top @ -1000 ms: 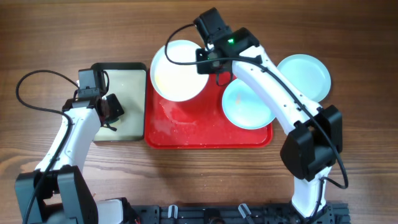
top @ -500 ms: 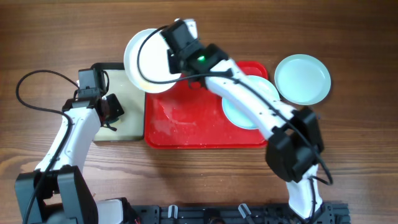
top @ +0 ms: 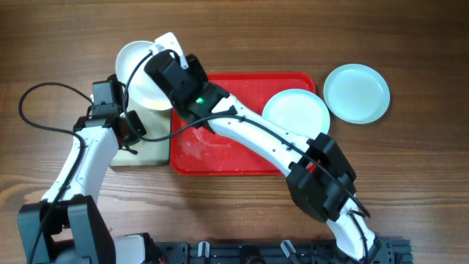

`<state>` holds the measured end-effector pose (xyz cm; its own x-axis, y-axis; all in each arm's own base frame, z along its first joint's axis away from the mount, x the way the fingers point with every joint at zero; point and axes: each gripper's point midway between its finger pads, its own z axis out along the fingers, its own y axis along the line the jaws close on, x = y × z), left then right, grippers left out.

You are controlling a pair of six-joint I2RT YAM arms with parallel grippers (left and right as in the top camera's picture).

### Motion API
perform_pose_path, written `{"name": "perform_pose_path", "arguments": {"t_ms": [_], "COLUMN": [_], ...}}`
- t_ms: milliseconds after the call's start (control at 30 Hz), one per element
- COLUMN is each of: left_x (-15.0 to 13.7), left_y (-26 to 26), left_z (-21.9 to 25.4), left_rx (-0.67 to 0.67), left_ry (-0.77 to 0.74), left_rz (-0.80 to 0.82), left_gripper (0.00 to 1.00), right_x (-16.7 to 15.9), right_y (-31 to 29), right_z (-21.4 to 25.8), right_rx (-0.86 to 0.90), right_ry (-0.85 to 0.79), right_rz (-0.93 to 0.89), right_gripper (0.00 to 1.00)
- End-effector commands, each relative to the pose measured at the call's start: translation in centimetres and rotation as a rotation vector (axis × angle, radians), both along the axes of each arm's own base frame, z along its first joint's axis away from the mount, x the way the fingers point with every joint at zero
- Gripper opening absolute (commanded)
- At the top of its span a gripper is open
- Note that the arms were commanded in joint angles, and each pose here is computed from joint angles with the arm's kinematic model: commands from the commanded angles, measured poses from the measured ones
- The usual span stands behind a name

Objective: Clean dirty plates on tray and stack at the side
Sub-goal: 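Lift the white plate with the right gripper and carry it leftward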

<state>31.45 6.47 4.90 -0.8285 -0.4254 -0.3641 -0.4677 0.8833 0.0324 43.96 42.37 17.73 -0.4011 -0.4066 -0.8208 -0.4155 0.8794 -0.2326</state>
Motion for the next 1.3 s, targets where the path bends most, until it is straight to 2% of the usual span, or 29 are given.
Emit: {"name": "perform_pose_path", "arguments": {"t_ms": [0, 300, 567, 900, 1267], "left_x": [-0.1, -0.1, -0.1, -0.1, -0.1], "left_y": [0.3, 0.3, 0.3, 0.3, 0.3], "left_z": [-0.2, -0.2, -0.2, -0.2, -0.2], "left_rx": [0.008, 0.008, 0.008, 0.008, 0.008], "left_ry": [0.004, 0.004, 0.004, 0.005, 0.005], "left_rz": [0.016, 0.016, 0.016, 0.016, 0.016], "left_gripper": [0.06, 0.06, 0.06, 0.06, 0.06], "right_x": [-0.3, -1.7, -2.0, -1.3, -1.2], "right_y": [1.1, 3.2, 4.0, 4.4, 4.5], "right_z": [2.0, 4.5, 6.4, 10.3, 11.2], "right_rx": [-0.124, -0.313, -0.395, -0.403, -0.385], "right_ry": [-0.110, -0.279, -0.382, -0.533, -0.564], "right_rz": [0.077, 0.169, 0.187, 0.158, 0.149], "right_gripper": [0.04, 0.04, 0.04, 0.04, 0.04]}}
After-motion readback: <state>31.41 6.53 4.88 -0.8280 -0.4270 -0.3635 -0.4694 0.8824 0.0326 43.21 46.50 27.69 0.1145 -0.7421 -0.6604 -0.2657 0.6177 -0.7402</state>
